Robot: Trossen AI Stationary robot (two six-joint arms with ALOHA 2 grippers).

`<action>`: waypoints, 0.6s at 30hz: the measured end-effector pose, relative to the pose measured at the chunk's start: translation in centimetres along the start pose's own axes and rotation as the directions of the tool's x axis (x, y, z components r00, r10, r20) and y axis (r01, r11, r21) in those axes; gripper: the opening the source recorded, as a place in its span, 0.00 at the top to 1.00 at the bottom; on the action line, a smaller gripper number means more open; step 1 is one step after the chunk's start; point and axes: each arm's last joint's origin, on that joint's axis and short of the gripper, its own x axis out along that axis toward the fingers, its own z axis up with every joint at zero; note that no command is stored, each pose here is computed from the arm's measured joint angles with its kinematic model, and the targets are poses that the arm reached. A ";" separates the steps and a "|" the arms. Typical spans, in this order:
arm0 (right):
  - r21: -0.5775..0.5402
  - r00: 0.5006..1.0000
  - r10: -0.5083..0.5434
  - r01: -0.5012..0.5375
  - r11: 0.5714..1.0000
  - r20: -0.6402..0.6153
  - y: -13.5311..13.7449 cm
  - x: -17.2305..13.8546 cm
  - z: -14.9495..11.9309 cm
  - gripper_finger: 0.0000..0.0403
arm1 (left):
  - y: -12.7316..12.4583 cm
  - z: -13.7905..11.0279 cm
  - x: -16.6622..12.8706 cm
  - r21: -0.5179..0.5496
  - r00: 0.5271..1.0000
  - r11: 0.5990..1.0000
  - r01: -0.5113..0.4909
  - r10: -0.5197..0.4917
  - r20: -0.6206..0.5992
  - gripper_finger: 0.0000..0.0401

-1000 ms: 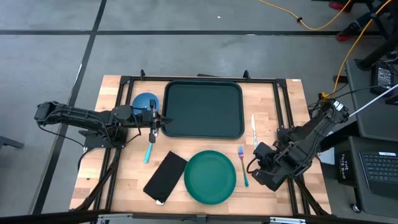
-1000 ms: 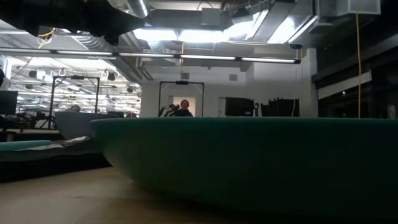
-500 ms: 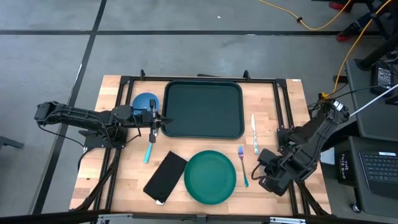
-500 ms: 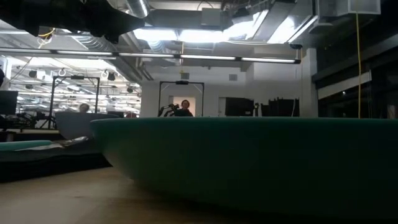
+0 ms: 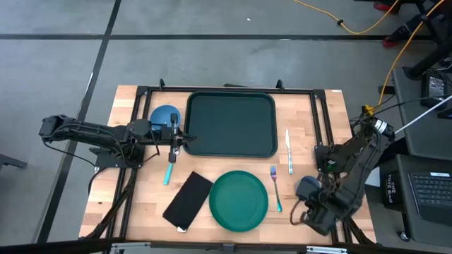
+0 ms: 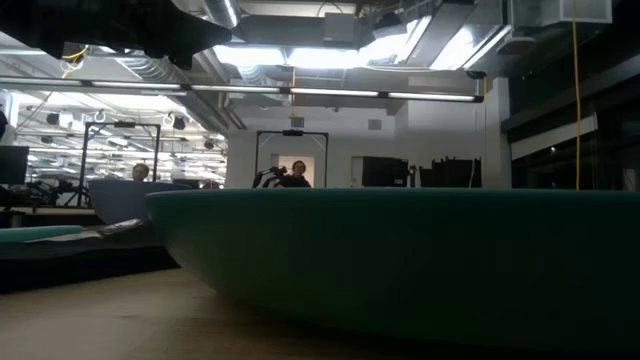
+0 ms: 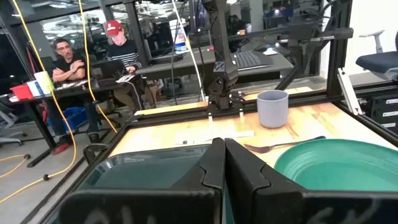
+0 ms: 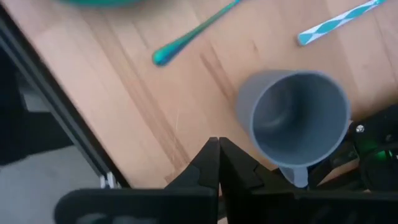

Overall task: Set up tray
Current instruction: Put the blue mug on the black tray

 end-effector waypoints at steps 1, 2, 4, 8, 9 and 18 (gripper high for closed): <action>-0.019 1.000 0.000 0.000 1.000 0.004 0.2 0.0 -0.5 0.99 | 0.0 0.0 0.0 0.000 1.000 1.000 0.000 0.000 0.000 1.00; -0.037 1.000 0.005 -0.004 0.999 0.023 0.3 0.1 -1.0 0.98 | 0.0 0.0 0.0 0.000 1.000 1.000 0.001 -0.001 -0.001 1.00; -0.076 0.996 0.019 -0.012 0.997 0.092 0.7 0.1 -1.9 0.97 | 0.0 0.0 0.0 0.000 1.000 1.000 0.002 -0.002 0.000 1.00; -0.138 0.984 0.013 0.013 0.990 0.180 1.2 0.5 -3.4 0.97 | 0.0 0.0 0.0 0.000 1.000 1.000 0.002 -0.002 0.000 1.00; -0.146 0.984 0.008 0.018 0.989 0.180 1.3 0.7 -3.6 0.98 | 0.0 0.0 0.0 0.000 1.000 1.000 0.002 -0.002 0.000 1.00; -0.155 0.982 -0.049 0.079 0.985 0.184 2.3 2.3 -3.9 0.93 | 0.0 0.0 0.0 -0.001 1.000 1.000 0.002 -0.002 0.000 1.00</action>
